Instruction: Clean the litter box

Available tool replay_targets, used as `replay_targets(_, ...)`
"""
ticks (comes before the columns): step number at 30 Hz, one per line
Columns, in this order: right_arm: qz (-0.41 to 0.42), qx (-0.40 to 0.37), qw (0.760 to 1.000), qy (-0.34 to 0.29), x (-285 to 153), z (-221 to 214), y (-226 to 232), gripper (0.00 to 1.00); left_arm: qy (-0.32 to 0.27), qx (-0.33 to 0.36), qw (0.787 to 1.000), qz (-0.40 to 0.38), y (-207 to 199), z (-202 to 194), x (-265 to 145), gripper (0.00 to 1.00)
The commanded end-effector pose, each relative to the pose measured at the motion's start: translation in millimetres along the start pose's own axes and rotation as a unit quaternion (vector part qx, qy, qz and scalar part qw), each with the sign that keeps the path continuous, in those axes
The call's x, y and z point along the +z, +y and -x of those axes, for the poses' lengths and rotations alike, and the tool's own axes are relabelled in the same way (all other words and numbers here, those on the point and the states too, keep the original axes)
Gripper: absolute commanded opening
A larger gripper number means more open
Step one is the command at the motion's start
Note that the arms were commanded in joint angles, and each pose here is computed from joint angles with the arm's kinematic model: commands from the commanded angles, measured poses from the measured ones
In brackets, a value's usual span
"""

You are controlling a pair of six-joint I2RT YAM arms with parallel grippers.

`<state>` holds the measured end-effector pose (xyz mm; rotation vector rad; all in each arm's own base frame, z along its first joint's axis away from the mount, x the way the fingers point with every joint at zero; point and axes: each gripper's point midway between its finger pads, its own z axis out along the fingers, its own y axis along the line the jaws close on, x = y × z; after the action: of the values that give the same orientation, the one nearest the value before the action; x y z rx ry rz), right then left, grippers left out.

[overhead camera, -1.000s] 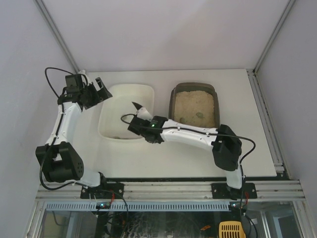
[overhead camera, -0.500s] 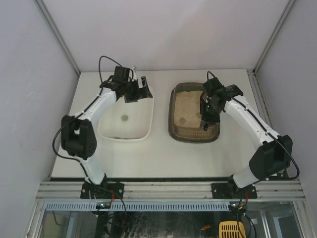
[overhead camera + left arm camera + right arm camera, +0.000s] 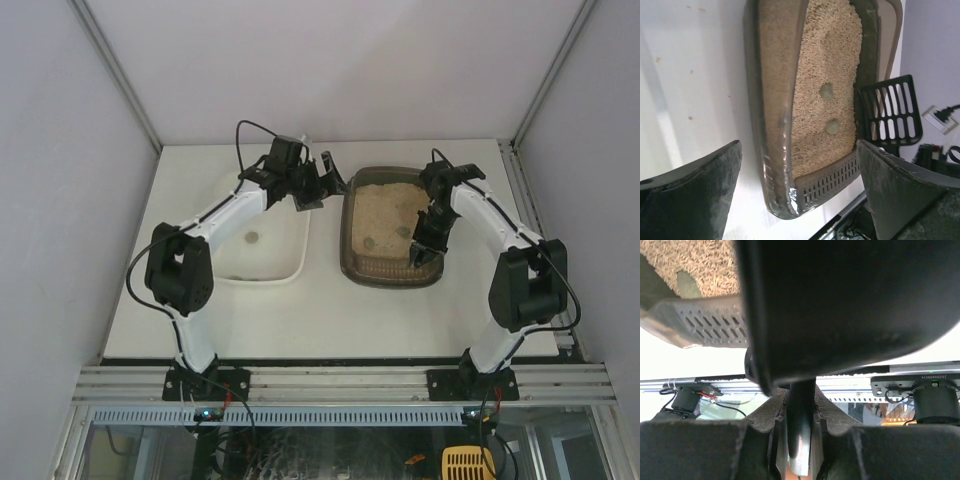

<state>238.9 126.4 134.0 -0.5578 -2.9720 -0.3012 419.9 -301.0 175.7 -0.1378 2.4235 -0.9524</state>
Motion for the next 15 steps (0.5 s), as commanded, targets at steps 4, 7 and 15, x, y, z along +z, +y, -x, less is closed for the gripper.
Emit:
replay_targets(4, -0.017, 0.030, 0.998, 0.048, 0, 6, 9, 0.00, 0.013, -0.030, 0.999, -0.019, -23, -23, 12, 1.00)
replay_targets(7, -0.023, 0.027, 0.997, 0.066, 5, 8, 14, 0.00, 0.013, -0.032, 0.999, -0.025, -28, -25, 12, 1.00)
replay_targets(15, -0.012, 0.035, 0.996, 0.082, 22, 16, 22, 0.00, 0.025, -0.028, 0.999, -0.029, -26, -33, 8, 1.00)
